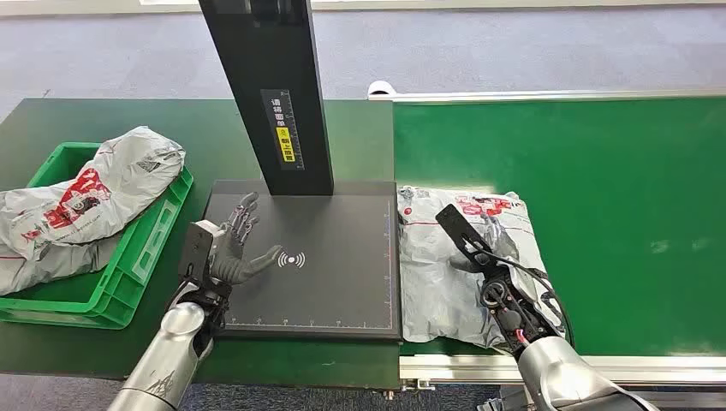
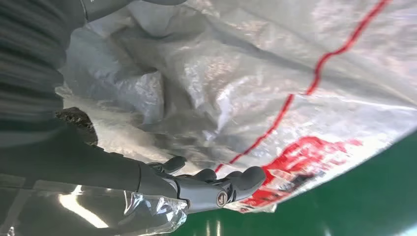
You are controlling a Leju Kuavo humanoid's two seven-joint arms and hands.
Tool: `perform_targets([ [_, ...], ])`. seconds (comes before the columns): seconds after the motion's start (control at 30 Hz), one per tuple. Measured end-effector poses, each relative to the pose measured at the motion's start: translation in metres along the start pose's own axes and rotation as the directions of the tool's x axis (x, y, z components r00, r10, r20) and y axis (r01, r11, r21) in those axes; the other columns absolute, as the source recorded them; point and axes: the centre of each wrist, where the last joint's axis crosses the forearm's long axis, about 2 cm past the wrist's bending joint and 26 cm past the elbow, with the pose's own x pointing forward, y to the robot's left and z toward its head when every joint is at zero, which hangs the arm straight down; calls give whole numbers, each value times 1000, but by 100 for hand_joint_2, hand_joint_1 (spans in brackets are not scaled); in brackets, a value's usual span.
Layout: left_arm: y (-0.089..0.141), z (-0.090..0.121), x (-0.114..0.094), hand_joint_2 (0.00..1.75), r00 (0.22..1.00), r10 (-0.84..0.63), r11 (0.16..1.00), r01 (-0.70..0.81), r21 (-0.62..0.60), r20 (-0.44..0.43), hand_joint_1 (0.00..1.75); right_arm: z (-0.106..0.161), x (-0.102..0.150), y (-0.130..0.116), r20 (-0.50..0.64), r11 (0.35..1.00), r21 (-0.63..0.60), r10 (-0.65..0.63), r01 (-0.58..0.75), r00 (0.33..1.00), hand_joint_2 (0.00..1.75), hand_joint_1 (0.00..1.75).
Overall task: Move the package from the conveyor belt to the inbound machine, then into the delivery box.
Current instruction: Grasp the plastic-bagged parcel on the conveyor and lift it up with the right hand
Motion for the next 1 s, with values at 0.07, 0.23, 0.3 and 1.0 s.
perform_targets([
  [0.07,0,-2,1,175,1000,-1,1000,1,-1,2,0,0,0,0,-12,1000,20,22,-22,1000,175,0],
  [0.23,-1,-11,4,175,1000,-1,1000,1,-7,6,0,-1,-2,4,-37,977,162,148,-140,988,175,79],
  [0.3,-1,-12,4,175,1000,0,1000,0,-6,6,0,-1,-3,5,-38,966,191,184,-174,982,175,167],
  [1.0,1,-9,0,175,1000,12,1000,-12,13,-10,0,-6,0,-8,61,970,181,151,-160,987,175,175],
])
